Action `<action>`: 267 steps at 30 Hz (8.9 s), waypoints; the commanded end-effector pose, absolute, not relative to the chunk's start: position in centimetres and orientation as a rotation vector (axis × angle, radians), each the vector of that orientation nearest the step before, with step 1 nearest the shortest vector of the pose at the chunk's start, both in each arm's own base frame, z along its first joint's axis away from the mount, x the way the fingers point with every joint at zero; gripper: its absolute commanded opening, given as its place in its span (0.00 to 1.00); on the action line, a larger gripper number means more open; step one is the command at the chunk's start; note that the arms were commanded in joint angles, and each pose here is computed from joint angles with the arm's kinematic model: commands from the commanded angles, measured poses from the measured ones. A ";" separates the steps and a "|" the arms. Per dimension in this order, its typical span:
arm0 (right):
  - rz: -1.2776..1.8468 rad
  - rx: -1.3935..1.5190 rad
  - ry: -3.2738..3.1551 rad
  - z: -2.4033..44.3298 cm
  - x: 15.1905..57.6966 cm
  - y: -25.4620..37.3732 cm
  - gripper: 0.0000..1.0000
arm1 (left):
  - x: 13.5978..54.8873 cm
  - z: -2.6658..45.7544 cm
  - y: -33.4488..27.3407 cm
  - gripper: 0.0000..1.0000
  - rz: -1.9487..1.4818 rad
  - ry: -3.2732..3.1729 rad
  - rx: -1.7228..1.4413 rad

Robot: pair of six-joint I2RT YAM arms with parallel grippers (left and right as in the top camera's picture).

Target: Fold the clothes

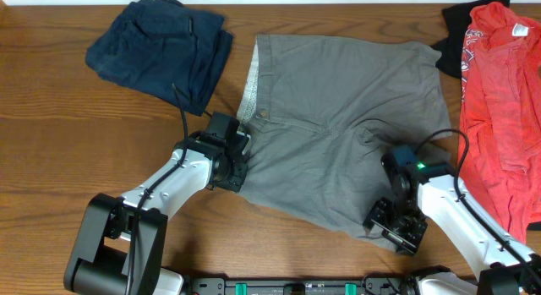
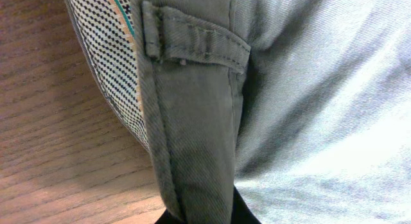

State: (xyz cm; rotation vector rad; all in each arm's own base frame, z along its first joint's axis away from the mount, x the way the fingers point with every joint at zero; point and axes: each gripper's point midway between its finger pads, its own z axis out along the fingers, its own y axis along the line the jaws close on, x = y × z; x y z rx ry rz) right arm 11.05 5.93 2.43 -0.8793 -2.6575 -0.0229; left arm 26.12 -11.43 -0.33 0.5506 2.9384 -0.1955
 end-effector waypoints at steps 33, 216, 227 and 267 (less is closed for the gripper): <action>-0.026 -1.148 -2.933 4.1 16.6 4.3 0.01 | 26.6 7.7 -11.8 0.06 -0.259 2.869 0.348; -0.392 -0.362 -3.171 -1.5 36.7 8.7 0.01 | 29.9 19.4 -38.9 0.06 -0.737 2.210 1.173; -0.729 -0.495 -3.204 1.3 40.9 7.5 0.01 | 28.8 19.5 -39.8 0.06 -0.769 2.193 1.206; -0.270 0.855 -3.406 7.5 43.7 15.8 0.68 | 38.6 26.0 -13.0 0.98 -0.498 2.491 0.327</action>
